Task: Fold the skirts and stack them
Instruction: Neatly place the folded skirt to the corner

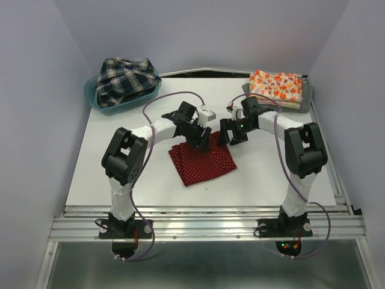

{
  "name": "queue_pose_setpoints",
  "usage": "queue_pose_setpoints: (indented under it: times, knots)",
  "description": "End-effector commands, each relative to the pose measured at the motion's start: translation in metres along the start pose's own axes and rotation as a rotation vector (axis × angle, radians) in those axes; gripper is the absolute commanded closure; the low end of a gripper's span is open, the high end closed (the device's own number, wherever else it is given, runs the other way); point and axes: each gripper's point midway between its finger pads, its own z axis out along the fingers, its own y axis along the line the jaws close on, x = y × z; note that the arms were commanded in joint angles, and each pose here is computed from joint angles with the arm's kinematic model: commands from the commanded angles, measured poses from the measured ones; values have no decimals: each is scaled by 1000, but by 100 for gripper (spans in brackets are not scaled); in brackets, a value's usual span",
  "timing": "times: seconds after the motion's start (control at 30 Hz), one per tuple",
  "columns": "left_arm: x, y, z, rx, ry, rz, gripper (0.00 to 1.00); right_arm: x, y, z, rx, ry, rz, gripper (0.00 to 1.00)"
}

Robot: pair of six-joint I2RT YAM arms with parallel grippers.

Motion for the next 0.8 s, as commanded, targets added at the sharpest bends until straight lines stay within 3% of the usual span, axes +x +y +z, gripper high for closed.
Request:
queue_pose_setpoints:
  times: [0.0, 0.17, 0.23, 0.3, 0.53, 0.77]
  knots:
    - [-37, -32, -54, 50, -143, 119, 43, -15, -1, 13, -39, -55, -48, 3]
    - [-47, -14, -71, -47, -171, 172, 35, -18, -10, 25, -44, -57, -69, 12]
    - [-49, -4, -73, -64, -170, 169, 25, -18, -6, 27, -76, -57, -80, 16]
    - [-56, 4, -71, -77, -156, 201, 24, -16, -2, 29, -112, -52, -87, 22]
    - [-58, 29, -43, -63, -70, 302, 23, -13, 13, 20, -172, -53, -94, 18]
    - [-72, 44, -16, -37, -102, 364, 20, -16, 24, 22, -251, -46, -96, 16]
